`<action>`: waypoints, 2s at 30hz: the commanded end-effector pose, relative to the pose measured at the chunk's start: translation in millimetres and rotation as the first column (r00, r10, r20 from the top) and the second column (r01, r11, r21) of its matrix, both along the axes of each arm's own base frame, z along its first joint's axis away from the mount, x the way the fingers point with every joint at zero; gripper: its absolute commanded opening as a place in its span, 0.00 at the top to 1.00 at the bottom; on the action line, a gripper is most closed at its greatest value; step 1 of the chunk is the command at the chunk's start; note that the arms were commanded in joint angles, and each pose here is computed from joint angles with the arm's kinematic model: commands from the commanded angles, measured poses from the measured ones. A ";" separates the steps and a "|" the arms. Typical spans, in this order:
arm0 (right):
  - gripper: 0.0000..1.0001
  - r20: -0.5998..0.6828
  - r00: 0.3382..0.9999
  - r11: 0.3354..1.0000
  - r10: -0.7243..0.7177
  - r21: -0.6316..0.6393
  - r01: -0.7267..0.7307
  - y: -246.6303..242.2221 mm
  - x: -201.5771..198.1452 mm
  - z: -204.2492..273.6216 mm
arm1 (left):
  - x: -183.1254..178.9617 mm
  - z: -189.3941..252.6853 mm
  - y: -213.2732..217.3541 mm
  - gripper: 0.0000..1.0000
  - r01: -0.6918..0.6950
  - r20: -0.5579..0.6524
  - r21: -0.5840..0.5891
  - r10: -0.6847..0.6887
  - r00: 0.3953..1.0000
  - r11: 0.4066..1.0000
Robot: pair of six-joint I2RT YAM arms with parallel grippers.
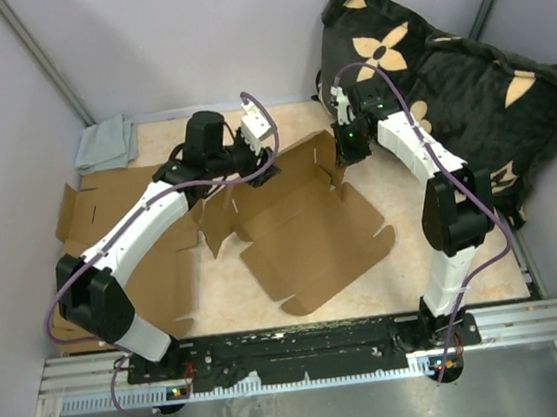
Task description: Fold the paper box
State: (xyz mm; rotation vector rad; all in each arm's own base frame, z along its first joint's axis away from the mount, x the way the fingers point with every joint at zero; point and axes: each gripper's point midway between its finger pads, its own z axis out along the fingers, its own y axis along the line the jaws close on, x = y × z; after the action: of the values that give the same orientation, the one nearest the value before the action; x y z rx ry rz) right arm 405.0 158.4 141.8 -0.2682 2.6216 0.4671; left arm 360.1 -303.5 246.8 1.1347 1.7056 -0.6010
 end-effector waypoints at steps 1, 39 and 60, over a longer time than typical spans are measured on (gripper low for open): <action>0.92 0.026 1.000 1.000 -0.001 0.014 0.000 4.2 4.8 12.3 | 21.8 58.3 6.2 0.41 -0.097 0.089 -0.136 0.109 0.990 0.986; 0.90 0.023 0.999 0.998 0.022 0.066 -0.024 16.7 5.9 17.0 | 46.6 -20.3 5.7 0.50 -0.066 -0.394 -0.250 -0.039 0.918 0.966; 0.52 0.099 0.977 0.972 0.186 0.125 -0.198 32.1 -2.7 25.4 | 45.2 -66.5 5.2 0.54 -0.087 -0.492 -0.179 -0.013 0.870 0.980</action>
State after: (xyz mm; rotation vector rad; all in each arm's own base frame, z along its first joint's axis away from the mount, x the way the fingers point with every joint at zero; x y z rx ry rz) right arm 401.6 183.2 151.1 -0.3879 2.5674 0.6436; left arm 407.2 -296.8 197.3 0.8443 1.9868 -1.0363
